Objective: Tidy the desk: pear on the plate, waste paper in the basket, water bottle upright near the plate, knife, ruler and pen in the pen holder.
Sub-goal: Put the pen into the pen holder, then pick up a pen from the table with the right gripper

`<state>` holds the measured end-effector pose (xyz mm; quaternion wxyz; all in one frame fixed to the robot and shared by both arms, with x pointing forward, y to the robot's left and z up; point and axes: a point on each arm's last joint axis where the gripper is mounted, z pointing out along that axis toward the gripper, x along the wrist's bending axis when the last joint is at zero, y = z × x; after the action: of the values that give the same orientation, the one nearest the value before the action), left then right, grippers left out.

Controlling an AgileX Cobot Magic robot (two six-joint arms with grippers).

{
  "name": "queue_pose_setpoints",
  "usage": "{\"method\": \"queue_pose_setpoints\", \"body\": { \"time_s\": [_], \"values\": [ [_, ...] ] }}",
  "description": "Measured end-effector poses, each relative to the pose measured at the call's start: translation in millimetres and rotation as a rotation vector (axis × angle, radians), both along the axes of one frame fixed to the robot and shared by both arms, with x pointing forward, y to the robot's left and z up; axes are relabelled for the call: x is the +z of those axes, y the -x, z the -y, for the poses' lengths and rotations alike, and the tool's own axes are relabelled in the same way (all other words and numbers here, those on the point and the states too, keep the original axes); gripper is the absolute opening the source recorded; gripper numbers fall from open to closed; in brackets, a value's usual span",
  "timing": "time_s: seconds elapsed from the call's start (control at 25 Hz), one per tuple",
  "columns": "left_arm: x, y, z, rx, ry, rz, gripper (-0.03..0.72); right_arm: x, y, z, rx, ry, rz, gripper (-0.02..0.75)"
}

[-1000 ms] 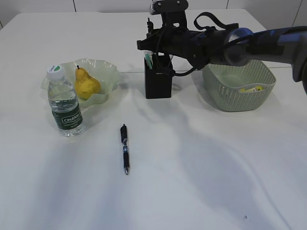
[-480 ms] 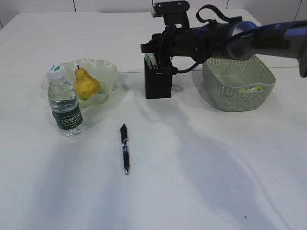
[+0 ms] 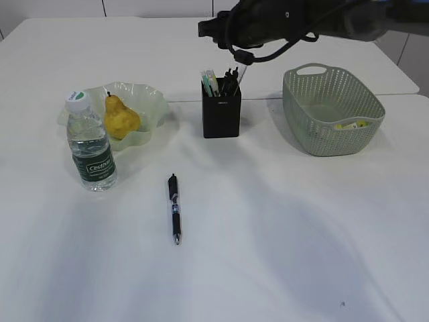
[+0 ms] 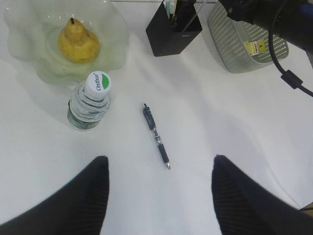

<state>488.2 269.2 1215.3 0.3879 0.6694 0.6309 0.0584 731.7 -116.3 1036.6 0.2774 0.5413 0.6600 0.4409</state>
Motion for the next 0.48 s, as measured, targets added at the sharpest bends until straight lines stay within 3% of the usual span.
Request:
{"method": "queue_pose_setpoints", "body": {
  "time_s": [0.2,0.48],
  "values": [
    [0.0,0.0,0.0,0.0,0.0,0.0,0.466,23.1,20.1,-9.1,0.009,-0.017,-0.079,0.331],
    [0.0,0.0,0.0,0.0,0.0,0.0,0.466,40.2,42.7,-3.9,-0.004,0.034,-0.251,0.331]
  ]
}}
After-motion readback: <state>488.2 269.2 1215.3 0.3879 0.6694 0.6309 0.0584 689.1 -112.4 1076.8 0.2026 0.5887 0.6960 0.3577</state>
